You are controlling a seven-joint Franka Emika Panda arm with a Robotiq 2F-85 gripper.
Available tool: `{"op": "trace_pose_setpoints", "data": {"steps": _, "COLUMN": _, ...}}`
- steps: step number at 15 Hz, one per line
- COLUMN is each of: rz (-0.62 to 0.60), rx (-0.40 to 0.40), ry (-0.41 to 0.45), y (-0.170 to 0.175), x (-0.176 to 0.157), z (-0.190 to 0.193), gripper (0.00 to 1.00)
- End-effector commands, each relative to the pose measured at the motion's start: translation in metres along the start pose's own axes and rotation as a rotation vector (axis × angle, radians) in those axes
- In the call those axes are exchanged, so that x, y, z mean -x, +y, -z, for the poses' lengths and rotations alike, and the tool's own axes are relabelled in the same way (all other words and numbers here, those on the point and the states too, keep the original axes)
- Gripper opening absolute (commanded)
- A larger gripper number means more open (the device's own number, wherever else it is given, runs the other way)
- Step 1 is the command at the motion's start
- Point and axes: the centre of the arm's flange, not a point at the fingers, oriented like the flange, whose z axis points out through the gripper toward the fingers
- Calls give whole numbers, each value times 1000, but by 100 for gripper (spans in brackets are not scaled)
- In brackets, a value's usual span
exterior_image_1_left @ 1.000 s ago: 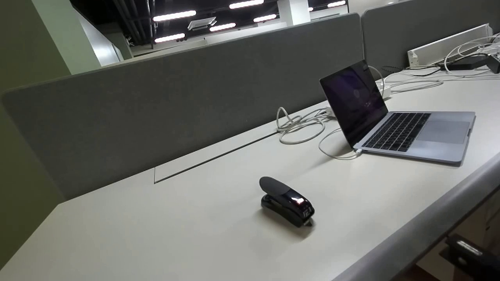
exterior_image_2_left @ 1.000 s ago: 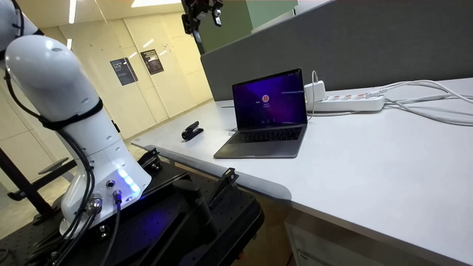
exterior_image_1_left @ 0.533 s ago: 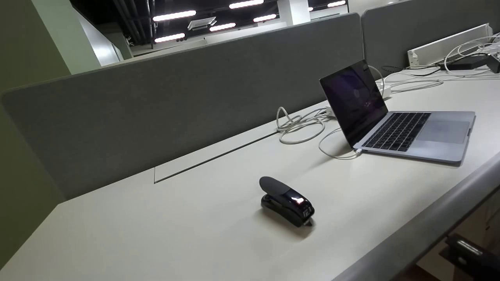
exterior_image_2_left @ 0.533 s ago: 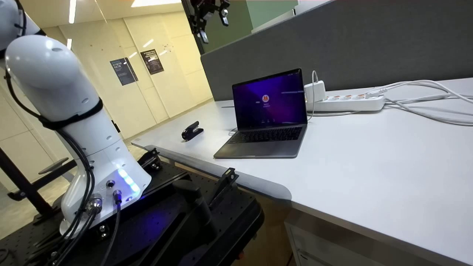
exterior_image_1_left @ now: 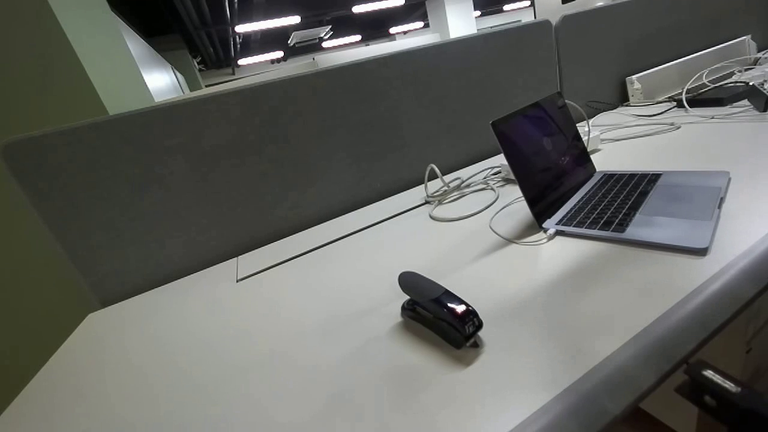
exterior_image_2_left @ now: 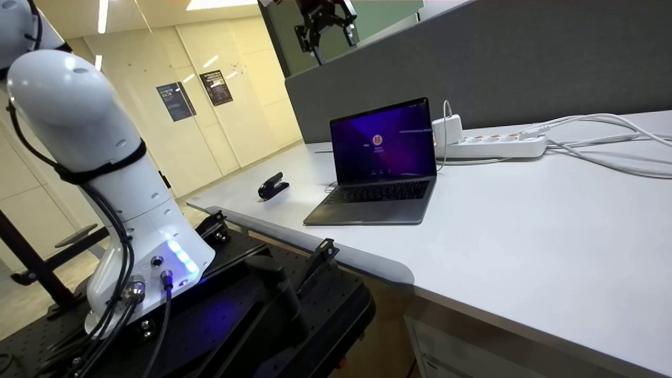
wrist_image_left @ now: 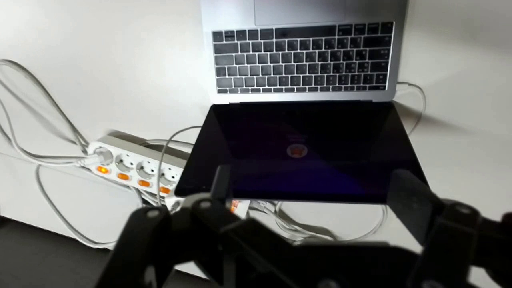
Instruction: Close the laptop
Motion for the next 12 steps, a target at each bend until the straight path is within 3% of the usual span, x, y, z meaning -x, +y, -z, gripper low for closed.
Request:
{"op": "trace_pose_setpoints", "data": {"steps": 1, "rz": 87, "rx": -146, "ry": 45, "y": 25, "x": -31, "z": -15, "gripper": 100}}
{"op": "trace_pose_setpoints", "data": {"steps": 4, "rz": 152, "rx": -199, "ry": 13, "y": 36, "x": -49, "z": -32, "gripper": 100}}
{"op": "trace_pose_setpoints", "data": {"steps": 5, "rz": 164, "rx": -195, "ry": -30, "y": 35, "x": -49, "z": -32, "gripper": 100}}
{"op": "trace_pose_setpoints", "data": {"steps": 6, "rz": 142, "rx": -181, "ry": 14, "y": 22, "x": -29, "z": -37, "gripper": 100}}
{"op": "trace_pose_setpoints", "data": {"steps": 9, "rz": 155, "rx": -195, "ry": -21, "y": 25, "x": -39, "z": -44, "gripper": 100}}
{"op": "trace_pose_setpoints", "data": {"steps": 12, "rz": 94, "rx": -158, "ry": -20, "y": 32, "x": -51, "z": -48, "gripper": 100}}
